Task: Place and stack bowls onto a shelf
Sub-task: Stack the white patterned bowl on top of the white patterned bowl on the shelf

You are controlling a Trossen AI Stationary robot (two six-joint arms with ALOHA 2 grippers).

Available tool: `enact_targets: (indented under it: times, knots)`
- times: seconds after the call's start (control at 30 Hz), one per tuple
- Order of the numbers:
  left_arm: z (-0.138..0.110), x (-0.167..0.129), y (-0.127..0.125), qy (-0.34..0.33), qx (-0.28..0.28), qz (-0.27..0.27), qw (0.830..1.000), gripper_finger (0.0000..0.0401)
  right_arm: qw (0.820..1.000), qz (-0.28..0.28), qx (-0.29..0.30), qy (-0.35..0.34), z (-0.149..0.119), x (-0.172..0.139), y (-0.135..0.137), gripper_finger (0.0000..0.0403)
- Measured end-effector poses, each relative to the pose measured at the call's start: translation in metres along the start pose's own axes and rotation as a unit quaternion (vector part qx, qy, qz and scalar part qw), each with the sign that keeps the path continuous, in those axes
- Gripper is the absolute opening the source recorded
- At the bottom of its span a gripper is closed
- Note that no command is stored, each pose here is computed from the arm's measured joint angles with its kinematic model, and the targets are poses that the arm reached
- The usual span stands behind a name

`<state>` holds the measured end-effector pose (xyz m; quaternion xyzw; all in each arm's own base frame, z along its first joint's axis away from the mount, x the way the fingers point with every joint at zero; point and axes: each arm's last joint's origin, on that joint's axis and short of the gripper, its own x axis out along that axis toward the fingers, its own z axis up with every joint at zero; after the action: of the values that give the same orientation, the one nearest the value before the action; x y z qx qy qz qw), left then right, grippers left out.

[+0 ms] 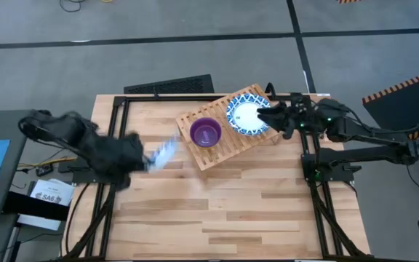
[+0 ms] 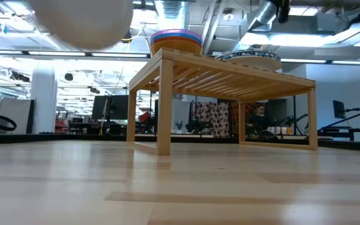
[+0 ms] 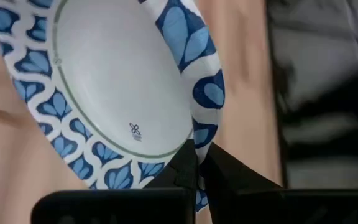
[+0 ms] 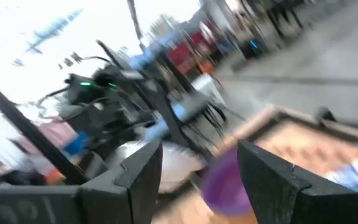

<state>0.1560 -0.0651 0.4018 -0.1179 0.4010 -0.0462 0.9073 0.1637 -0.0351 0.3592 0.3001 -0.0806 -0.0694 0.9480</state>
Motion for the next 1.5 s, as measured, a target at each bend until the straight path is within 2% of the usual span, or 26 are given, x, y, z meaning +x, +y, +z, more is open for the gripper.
enact_targets:
  times: [0.07, 0.17, 0.3, 0.5, 0.7, 0.83, 0.93, 1.1, 1.23, 1.37, 1.5]
  knots:
    - [0.019, -0.020, 0.003, -0.033, 0.004, 0.052, 0.998, 0.0000, 0.999, 0.034, -0.001, -0.031, 0.007, 0.000, 0.006, 0.0232]
    - [0.050, -0.037, 0.007, -0.051, 0.043, 0.119, 0.991, 0.0000, 0.995, 0.069, -0.005, -0.076, 0.015, -0.002, 0.012, 0.0232]
    - [0.090, -0.031, 0.015, -0.020, 0.128, 0.174, 0.976, 0.0000, 0.988, 0.099, -0.009, -0.121, 0.024, -0.005, 0.018, 0.0232]
    - [0.141, 0.015, 0.035, 0.043, 0.275, 0.214, 0.936, 0.0000, 0.978, 0.130, -0.013, -0.163, 0.031, -0.008, 0.024, 0.0232]
    - [0.181, 0.078, 0.059, 0.060, 0.380, 0.232, 0.893, 0.0000, 0.978, 0.129, -0.012, -0.161, 0.031, -0.008, 0.024, 0.0232]
    - [0.195, 0.118, 0.075, 0.079, 0.442, 0.234, 0.862, 0.0000, 0.978, 0.131, -0.005, -0.161, 0.031, -0.008, 0.024, 0.0232]
    - [0.201, 0.142, 0.087, 0.090, 0.468, 0.236, 0.847, 0.0000, 0.978, 0.133, -0.004, -0.160, 0.031, -0.008, 0.024, 0.0232]
    - [0.214, 0.167, 0.108, 0.070, 0.492, 0.261, 0.828, 0.0000, 0.978, 0.134, -0.014, -0.158, 0.030, -0.008, 0.026, 0.0232]
    - [0.218, 0.180, 0.127, 0.073, 0.494, 0.270, 0.823, 0.0000, 0.978, 0.134, -0.014, -0.158, 0.030, -0.008, 0.026, 0.0232]
    - [0.217, 0.189, 0.143, 0.075, 0.490, 0.252, 0.831, 0.0000, 0.978, 0.134, -0.014, -0.158, 0.030, -0.008, 0.026, 0.0232]
    - [0.218, 0.190, 0.148, 0.063, 0.491, 0.239, 0.835, 0.0000, 0.979, 0.132, -0.016, -0.156, 0.029, -0.008, 0.025, 0.0232]
